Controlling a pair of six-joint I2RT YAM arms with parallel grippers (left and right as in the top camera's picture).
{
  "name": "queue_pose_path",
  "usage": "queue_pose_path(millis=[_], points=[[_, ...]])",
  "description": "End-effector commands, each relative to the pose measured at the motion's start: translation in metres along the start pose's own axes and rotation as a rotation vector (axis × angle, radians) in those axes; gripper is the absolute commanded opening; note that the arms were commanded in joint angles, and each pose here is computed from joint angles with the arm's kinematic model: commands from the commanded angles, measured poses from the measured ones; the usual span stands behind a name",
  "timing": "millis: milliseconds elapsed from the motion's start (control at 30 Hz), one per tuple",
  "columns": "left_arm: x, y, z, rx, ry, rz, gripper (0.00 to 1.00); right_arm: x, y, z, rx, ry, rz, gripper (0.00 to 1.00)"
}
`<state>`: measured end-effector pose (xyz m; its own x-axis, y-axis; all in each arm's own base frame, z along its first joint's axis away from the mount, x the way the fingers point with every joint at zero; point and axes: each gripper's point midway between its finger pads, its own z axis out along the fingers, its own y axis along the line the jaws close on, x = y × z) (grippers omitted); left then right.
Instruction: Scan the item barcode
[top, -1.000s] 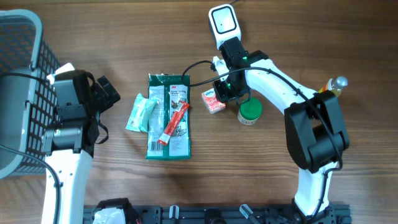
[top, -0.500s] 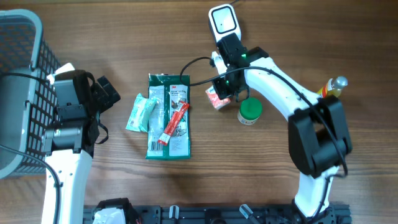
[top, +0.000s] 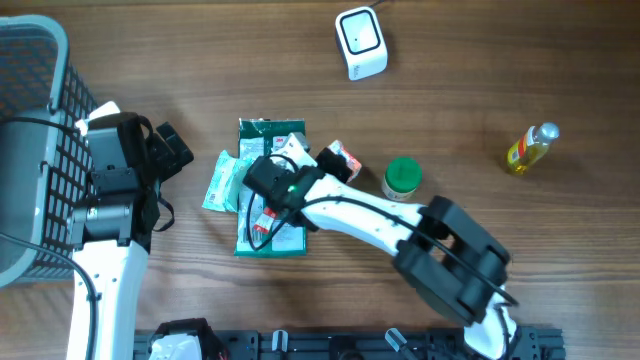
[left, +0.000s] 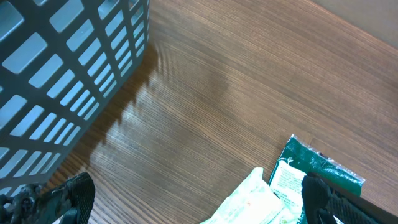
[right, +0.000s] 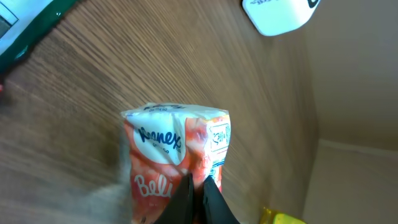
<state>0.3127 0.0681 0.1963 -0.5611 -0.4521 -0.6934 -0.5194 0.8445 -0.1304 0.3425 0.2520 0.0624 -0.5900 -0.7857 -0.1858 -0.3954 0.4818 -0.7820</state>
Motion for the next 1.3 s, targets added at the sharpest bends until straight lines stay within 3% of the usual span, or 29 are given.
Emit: queue_pose_path(millis=[0, 133, 233, 267, 300, 367, 567, 700, 867, 1100, 1200, 1267], points=[[-0.005, 0.002, -0.002, -0.009, -0.017, 0.003, 1.0, 0.008, 0.008, 0.015, 0.068, 0.031, -0.02, 0.04], [-0.005, 0.002, -0.002, -0.009, -0.017, 0.003, 1.0, 0.011, 0.033, 0.018, -0.059, 0.047, -0.016, 0.06], [-0.005, 0.002, -0.002, -0.009, -0.017, 0.003, 1.0, 0.011, 0.034, 0.017, -0.069, 0.047, -0.023, 0.15], [-0.005, 0.002, -0.002, -0.009, -0.017, 0.003, 1.0, 0.011, 0.034, 0.017, -0.069, 0.047, -0.029, 0.21], [-0.005, 0.002, -0.002, -0.009, -0.017, 0.003, 1.0, 0.011, 0.033, 0.017, -0.069, 0.047, -0.028, 0.34], [-0.005, 0.002, -0.002, -0.009, -0.017, 0.003, 1.0, 0.009, 0.03, 0.014, -0.07, 0.039, -0.018, 0.41], [-0.005, 0.002, -0.002, -0.009, -0.017, 0.003, 1.0, -0.013, 0.004, -0.011, -0.137, -0.043, 0.097, 0.51], [-0.005, 0.002, -0.002, -0.009, -0.017, 0.003, 1.0, -0.031, -0.033, -0.029, -0.325, -0.106, 0.265, 0.64], [-0.005, 0.002, -0.002, -0.009, -0.017, 0.003, 1.0, -0.013, -0.011, -0.022, -0.692, -0.009, 0.324, 0.82], [-0.005, 0.002, -0.002, -0.009, -0.017, 0.003, 1.0, 0.014, 0.021, -0.002, -0.713, 0.082, 0.276, 0.73], [-0.005, 0.002, -0.002, -0.009, -0.017, 0.003, 1.0, 0.017, 0.024, 0.008, -0.678, 0.087, 0.272, 0.59], [-0.005, 0.002, -0.002, -0.009, -0.017, 0.003, 1.0, 0.013, 0.023, 0.009, -0.677, 0.07, 0.271, 0.57]])
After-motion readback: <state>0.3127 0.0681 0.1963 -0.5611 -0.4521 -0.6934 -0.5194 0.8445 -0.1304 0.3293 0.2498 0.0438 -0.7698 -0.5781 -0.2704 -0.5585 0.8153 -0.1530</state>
